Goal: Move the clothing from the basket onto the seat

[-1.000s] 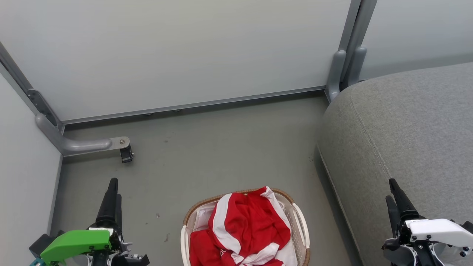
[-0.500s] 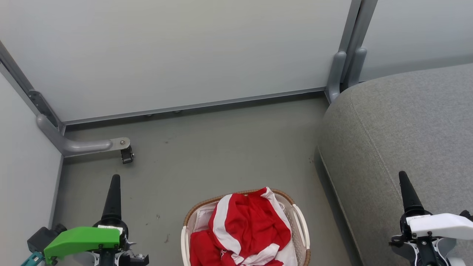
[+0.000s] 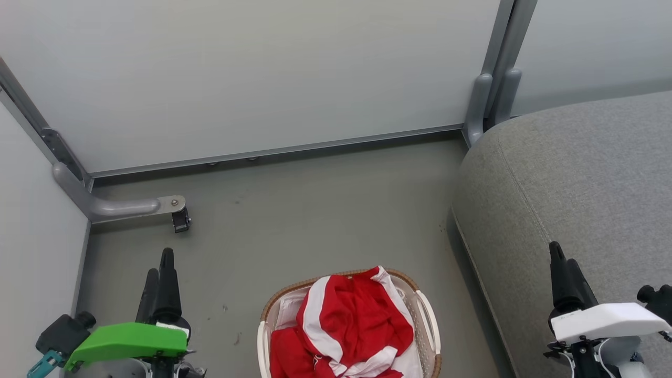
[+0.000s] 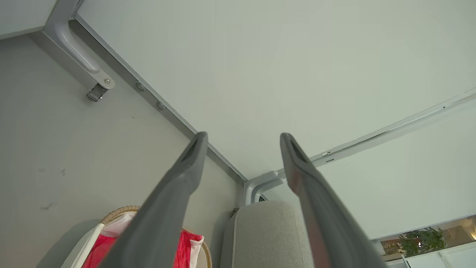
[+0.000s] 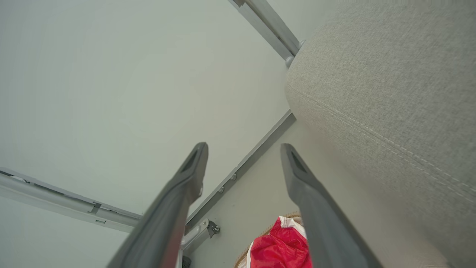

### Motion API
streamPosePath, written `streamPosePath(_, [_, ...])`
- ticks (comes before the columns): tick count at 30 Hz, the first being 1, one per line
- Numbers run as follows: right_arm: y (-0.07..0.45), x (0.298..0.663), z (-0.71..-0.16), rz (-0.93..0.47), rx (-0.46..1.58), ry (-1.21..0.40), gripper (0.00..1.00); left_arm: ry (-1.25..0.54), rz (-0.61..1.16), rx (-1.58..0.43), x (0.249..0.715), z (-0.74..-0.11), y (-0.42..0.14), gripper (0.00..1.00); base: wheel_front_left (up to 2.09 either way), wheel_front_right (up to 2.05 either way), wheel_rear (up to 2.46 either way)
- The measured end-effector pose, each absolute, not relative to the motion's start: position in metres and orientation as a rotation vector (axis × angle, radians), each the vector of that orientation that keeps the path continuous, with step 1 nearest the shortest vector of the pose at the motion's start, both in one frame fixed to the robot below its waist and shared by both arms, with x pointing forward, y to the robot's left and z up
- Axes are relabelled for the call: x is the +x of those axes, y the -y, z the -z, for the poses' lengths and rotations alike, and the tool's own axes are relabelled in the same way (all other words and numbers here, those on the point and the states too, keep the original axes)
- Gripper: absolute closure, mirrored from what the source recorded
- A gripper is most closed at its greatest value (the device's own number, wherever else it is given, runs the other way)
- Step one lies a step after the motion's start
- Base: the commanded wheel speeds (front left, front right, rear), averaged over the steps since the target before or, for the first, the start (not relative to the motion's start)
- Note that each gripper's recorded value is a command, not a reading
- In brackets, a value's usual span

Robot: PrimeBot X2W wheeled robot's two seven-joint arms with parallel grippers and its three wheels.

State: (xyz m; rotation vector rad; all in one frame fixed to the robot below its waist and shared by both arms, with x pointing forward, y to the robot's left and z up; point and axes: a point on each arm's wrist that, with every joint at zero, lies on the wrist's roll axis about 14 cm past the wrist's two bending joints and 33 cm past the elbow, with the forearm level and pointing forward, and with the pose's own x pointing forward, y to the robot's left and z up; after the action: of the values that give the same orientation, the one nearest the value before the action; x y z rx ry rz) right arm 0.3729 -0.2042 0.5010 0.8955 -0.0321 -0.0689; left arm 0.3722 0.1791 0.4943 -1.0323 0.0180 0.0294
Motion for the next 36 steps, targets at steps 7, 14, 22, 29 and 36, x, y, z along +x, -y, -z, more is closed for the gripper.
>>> streamPosePath(7, [0.2, 0.373, -0.504, 0.051, 0.782, 0.037, 0.0, -0.031, -0.011, -0.884, 0.37, -0.493, -0.171, 0.0, 0.0, 0.0, 0.0])
streamPosePath(14, [0.195, 0.369, -0.496, 0.042, 0.679, 0.013, 0.0, -0.047, -0.002, -0.737, 0.367, -0.489, -0.166, 0.0, 0.0, 0.0, 0.0])
streamPosePath(22, [0.188, 0.368, -0.496, 0.016, 0.577, 0.01, 0.0, -0.04, 0.007, -0.627, 0.365, -0.489, -0.163, 0.0, 0.0, 0.0, 0.0])
streamPosePath(29, [0.182, 0.369, -0.497, -0.008, 0.496, 0.015, 0.0, -0.04, 0.03, -0.555, 0.363, -0.488, -0.156, 0.0, 0.0, 0.0, 0.0])
streamPosePath(36, [0.178, 0.368, -0.499, -0.028, 0.426, 0.025, 0.0, -0.046, 0.029, -0.487, 0.362, -0.484, -0.154, 0.0, 0.0, 0.0, 0.0])
